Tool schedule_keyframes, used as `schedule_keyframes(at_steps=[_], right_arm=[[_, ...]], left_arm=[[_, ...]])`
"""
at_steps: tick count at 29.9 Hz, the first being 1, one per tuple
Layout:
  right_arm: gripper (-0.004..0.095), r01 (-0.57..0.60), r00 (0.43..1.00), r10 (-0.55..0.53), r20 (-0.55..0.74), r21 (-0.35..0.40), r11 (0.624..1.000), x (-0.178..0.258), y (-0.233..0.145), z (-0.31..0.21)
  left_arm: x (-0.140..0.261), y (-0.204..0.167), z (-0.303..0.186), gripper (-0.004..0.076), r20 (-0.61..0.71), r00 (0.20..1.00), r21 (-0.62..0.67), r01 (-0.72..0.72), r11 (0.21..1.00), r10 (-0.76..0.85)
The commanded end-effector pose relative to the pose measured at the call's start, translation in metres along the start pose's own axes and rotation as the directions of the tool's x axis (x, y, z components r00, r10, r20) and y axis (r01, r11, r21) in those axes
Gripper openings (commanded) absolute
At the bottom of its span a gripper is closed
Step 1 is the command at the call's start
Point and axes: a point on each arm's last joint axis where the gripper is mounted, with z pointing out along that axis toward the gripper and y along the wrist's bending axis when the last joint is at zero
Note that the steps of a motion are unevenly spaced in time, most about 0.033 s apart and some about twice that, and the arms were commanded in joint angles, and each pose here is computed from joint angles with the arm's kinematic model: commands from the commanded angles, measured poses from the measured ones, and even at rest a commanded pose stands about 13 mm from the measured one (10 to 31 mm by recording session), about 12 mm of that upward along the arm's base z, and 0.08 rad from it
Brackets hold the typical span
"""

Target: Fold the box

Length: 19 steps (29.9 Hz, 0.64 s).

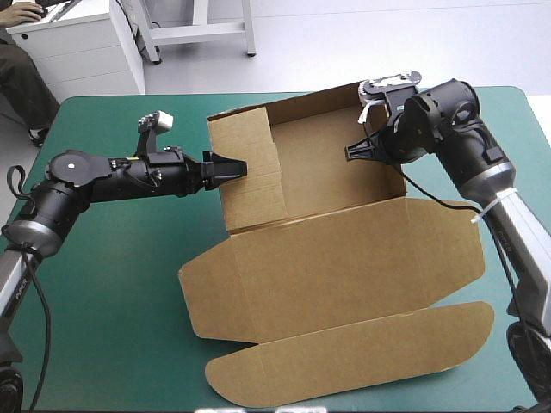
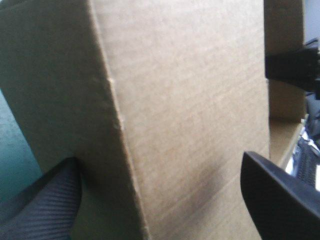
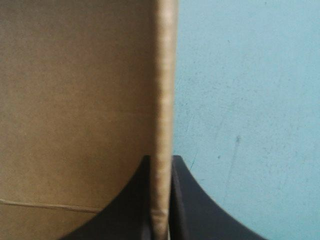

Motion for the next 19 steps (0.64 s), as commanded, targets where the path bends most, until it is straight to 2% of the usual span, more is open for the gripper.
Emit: schedule_keyframes(at_steps=[1,11,19], right_arm=[[-0.0018,-0.020,0.989,0.025,0.147,-0.039,0.999,-0.007,0.005,-0.033],[-0.0017,-0.031,0.977,0.037,0.209,-0.029,0.999,-0.006,0.011,-0.050],[-0.0018,-0.043,0.970,0.053,0.237,-0.044,0.998,-0.005,0.010,-0.063]], left_arm=[[-0.003,-0.028,-0.008,0.0608,0.070,0.998,-0.014,0.000,1.000,0.001],[-0.001,-0.045,0.004,0.0608,0.165,0.986,-0.168,0.001,0.986,0.027],[0.001,-0.047,0.010,0.0571,0.161,0.984,-0.194,-0.041,0.980,0.073]])
